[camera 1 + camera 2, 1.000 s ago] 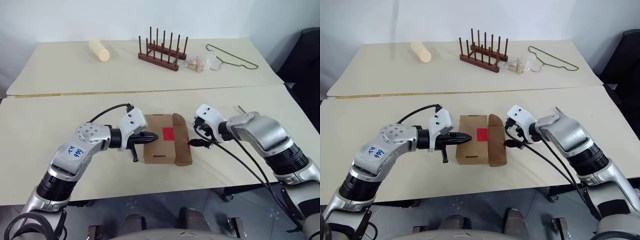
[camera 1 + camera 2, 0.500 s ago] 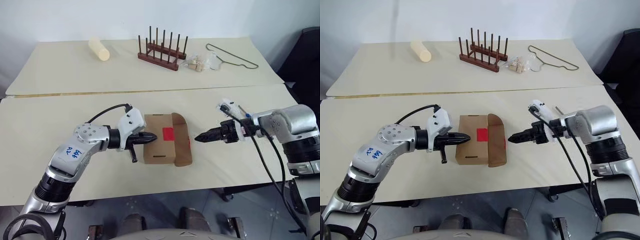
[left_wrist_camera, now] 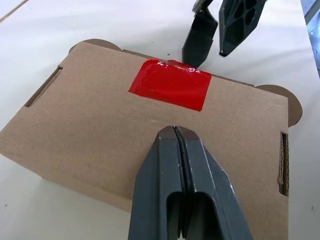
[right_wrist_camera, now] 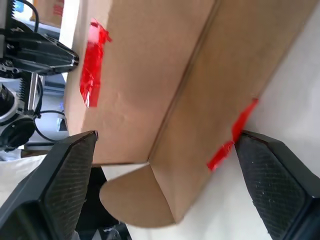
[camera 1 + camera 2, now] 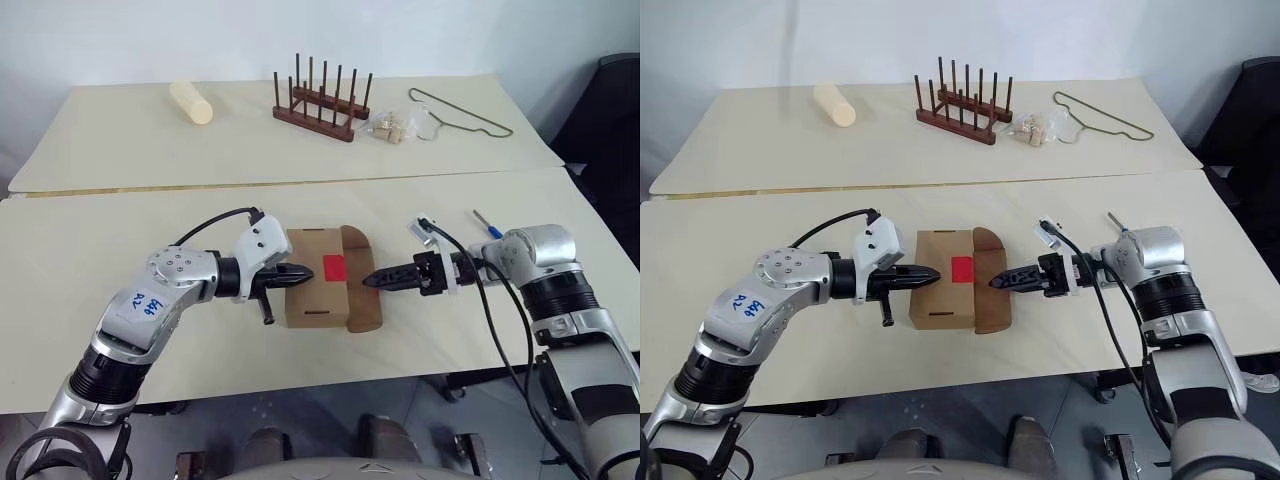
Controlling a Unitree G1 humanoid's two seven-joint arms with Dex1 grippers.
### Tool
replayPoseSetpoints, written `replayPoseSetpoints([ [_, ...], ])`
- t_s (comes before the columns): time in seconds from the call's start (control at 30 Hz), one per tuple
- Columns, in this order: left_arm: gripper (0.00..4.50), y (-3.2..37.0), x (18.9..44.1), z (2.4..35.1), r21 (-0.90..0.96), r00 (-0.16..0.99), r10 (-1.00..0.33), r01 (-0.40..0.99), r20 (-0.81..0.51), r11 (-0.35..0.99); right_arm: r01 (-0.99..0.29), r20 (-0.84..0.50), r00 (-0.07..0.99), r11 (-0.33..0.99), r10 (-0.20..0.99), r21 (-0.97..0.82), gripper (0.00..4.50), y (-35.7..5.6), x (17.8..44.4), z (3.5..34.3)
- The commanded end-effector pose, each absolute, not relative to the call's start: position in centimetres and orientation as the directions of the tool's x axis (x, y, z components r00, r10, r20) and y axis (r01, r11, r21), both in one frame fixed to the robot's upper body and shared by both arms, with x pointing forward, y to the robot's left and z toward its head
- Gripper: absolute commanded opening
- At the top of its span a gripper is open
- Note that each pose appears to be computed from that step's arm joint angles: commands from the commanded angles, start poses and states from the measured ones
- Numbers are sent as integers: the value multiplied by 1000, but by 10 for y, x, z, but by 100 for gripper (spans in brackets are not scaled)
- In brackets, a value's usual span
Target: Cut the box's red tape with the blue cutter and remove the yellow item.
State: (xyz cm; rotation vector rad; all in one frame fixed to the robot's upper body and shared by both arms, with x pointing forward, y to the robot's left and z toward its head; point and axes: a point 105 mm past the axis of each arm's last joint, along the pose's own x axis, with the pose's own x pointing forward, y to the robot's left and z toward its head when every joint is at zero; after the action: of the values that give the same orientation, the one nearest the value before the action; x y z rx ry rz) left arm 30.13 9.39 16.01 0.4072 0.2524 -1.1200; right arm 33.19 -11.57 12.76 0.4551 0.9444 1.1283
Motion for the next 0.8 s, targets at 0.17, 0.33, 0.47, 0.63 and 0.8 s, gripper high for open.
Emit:
replayPoseSetpoints([
  [0.17, 0, 105, 297, 146, 164, 434, -781, 899, -449, 405, -515, -413, 125, 415, 902, 750, 446, -119, 335, 118],
  [0.33, 0, 102, 296, 146, 164, 432, -785, 901, -445, 402, -481, -362, 85, 356, 928, 801, 446, -100, 333, 112],
  [0.47, 0, 101, 295, 146, 165, 427, -786, 903, -446, 397, -452, -342, 97, 347, 935, 822, 408, -93, 337, 106],
  [0.63, 0, 101, 295, 147, 171, 424, -786, 905, -450, 390, -432, -438, 97, 435, 894, 790, 289, -91, 341, 85],
  [0.8, 0, 103, 297, 148, 178, 433, -782, 901, -449, 397, -441, -483, 76, 464, 872, 768, 289, -88, 342, 78],
])
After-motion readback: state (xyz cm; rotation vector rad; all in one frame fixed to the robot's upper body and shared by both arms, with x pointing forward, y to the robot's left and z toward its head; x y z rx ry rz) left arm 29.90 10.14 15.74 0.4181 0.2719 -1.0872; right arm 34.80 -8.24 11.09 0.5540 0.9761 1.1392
